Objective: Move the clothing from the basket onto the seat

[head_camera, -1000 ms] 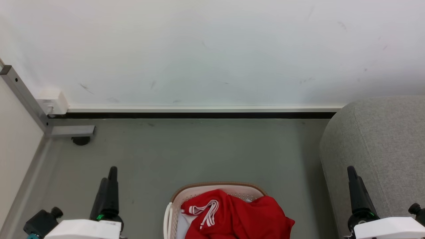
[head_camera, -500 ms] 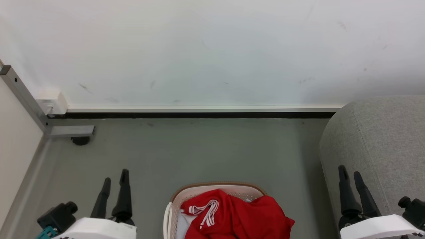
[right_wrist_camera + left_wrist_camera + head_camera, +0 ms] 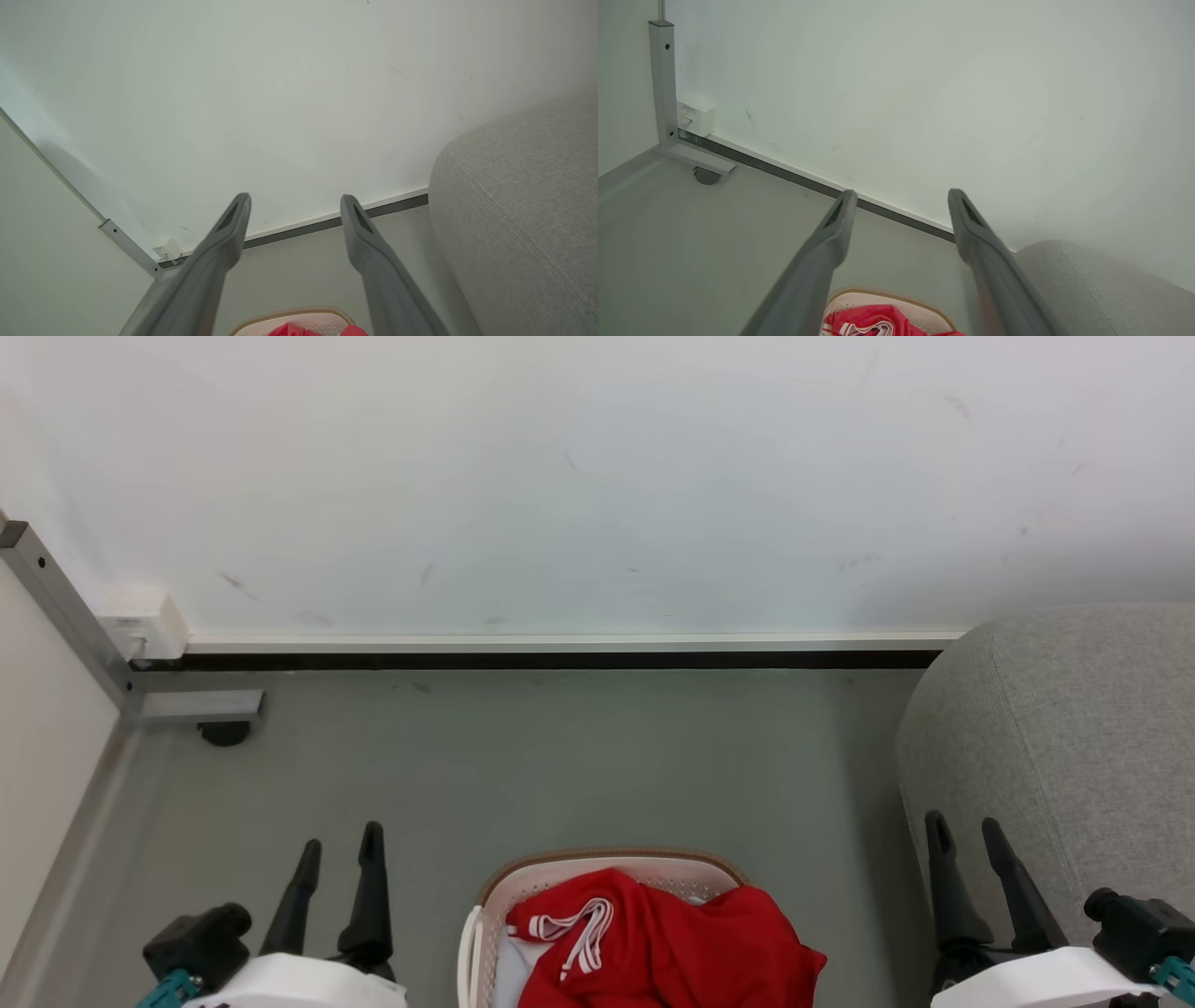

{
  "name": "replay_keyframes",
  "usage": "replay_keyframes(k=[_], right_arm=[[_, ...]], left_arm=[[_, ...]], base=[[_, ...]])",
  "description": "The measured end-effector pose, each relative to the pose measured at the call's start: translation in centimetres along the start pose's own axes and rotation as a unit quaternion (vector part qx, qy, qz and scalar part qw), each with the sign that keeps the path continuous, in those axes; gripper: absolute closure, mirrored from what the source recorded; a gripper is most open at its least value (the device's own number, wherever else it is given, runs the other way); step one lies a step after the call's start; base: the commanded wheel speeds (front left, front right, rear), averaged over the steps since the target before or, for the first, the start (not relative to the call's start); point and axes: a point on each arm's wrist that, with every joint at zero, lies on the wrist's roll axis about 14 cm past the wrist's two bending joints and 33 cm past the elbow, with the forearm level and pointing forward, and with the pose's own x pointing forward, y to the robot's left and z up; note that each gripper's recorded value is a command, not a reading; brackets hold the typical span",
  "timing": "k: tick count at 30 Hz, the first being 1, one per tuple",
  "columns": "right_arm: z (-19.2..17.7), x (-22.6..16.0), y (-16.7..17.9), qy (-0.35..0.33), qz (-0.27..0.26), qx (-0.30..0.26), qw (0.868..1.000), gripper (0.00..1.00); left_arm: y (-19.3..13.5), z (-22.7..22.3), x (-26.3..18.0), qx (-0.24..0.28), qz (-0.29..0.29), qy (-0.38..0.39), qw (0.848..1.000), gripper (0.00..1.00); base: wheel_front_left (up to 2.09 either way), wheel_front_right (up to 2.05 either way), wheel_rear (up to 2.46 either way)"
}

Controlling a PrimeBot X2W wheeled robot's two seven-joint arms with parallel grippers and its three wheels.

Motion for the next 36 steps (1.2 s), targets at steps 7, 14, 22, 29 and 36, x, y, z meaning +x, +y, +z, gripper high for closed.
replay_keyframes(k=[7,14,22,29,36], right_arm=[[-0.6,0.0,0.4,0.007,0.008,-0.025,1.000,0.00],[-1.1,0.2,0.9,0.011,0.019,-0.046,0.999,0.00],[-1.4,0.2,1.4,0.012,0.028,-0.066,0.997,0.00],[-1.4,0.3,1.8,0.009,0.037,-0.085,0.996,0.00],[-1.4,0.3,1.8,0.006,0.042,-0.106,0.993,0.00]], left_arm=[[-0.4,-0.2,0.0,0.036,-0.009,0.000,0.999,0.00],[-0.7,-0.2,0.0,0.066,-0.017,-0.006,0.998,0.00],[-1.1,0.1,-0.1,0.094,-0.027,-0.017,0.995,0.00],[-1.6,0.4,0.0,0.117,-0.038,-0.024,0.992,0.00],[-1.9,0.5,0.0,0.141,-0.047,-0.031,0.988,0.00]], base=[[0.00,0.00,0.00],[0.00,0.00,0.00],[0.00,0.00,0.00],[0.00,0.00,0.00],[0.00,0.00,0.00]])
